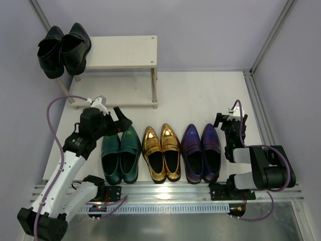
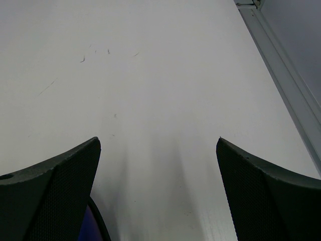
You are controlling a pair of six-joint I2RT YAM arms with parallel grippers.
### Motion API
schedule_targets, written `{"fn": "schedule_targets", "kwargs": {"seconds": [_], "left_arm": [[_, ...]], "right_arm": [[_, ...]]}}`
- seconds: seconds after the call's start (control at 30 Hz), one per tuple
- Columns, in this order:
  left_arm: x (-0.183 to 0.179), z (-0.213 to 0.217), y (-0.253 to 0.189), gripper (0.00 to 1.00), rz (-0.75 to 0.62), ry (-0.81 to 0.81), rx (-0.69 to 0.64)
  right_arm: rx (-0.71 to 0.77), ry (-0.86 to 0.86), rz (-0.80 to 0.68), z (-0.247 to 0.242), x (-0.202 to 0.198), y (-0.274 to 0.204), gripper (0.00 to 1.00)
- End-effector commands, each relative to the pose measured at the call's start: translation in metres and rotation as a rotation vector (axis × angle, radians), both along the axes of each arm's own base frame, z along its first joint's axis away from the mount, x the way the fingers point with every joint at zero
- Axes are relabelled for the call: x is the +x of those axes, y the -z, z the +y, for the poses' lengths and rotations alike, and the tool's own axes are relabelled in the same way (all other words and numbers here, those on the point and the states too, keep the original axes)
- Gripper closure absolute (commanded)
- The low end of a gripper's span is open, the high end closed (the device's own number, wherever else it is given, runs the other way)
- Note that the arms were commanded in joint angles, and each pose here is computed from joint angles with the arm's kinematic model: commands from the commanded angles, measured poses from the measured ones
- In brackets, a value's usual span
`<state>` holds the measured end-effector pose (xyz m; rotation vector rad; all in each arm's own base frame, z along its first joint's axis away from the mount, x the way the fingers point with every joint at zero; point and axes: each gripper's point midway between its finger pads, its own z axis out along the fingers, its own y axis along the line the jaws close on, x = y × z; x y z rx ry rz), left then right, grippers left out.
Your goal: Place and organize the shoes onto the shoe shelf
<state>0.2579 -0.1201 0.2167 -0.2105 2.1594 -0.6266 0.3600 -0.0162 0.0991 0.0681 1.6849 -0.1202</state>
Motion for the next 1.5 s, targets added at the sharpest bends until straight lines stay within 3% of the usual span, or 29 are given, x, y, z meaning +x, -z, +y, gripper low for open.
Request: {"fn": "schedule_targets", "kwargs": {"seconds": [0.0,0.17,0.27,0.4,0.67,0.7,0.77,0.83,0.93,1.03,1.07,1.17,1.2,1.3,1.47], "left_arm": [[-0.003,-0.003,-0.003,0.0,-0.02,-0.049,-0.026],[0.019,-0.04,-0.028,0.0,-0.156,0.022,-0.085],[0.033,-0.052,-0.02,0.0,-0.079,-0.022,-0.039],[0.021,-0.054,0.0,0.0,-0.011,-0.134,0.118],[0.021,-0.068,-0.005,0.0,-0.186,-0.229,-0.041],[0.024,-0.064,-0.013,0.0,-0.2,-0.245,-0.015],[0.029,-0.035,-0.017,0.0,-0.229,-0.293,0.206],[0.03,-0.014,-0.021,0.0,-0.242,-0.352,0.324],[0.025,-0.012,-0.023,0.0,-0.246,-0.319,0.332],[0.011,-0.025,-0.022,0.0,-0.162,-0.245,0.256],[-0.008,-0.01,-0.004,0.0,-0.049,-0.23,0.361],[-0.034,0.009,-0.006,0.0,0.125,-0.291,0.413],[-0.057,0.017,0.007,0.0,0.237,-0.253,0.463],[-0.091,0.015,0.029,0.0,0.402,-0.215,0.446],[-0.134,0.039,0.056,0.01,0.566,-0.301,0.459]], "right_arm": [[0.015,-0.005,-0.072,0.001,0.006,-0.02,0.03],[0.017,-0.006,-0.074,0.002,0.006,-0.02,0.03],[0.017,-0.005,-0.072,0.001,0.006,-0.02,0.03],[0.017,-0.005,-0.073,0.001,0.006,-0.02,0.03],[0.017,-0.006,-0.072,0.002,0.005,-0.02,0.03],[0.015,-0.005,-0.072,0.001,0.005,-0.02,0.03],[0.017,-0.005,-0.076,0.001,0.006,-0.021,0.03],[0.017,-0.006,-0.073,0.002,0.006,-0.02,0.03],[0.015,-0.005,-0.074,0.001,0.006,-0.02,0.03],[0.017,-0.006,-0.073,0.002,0.005,-0.02,0.03],[0.017,-0.005,-0.073,0.001,0.006,-0.02,0.03],[0.015,-0.006,-0.074,0.001,0.006,-0.02,0.03],[0.017,-0.005,-0.073,0.001,0.005,-0.02,0.03],[0.015,-0.005,-0.071,0.001,0.005,-0.019,0.03],[0.017,-0.005,-0.073,0.001,0.006,-0.02,0.03]]}}
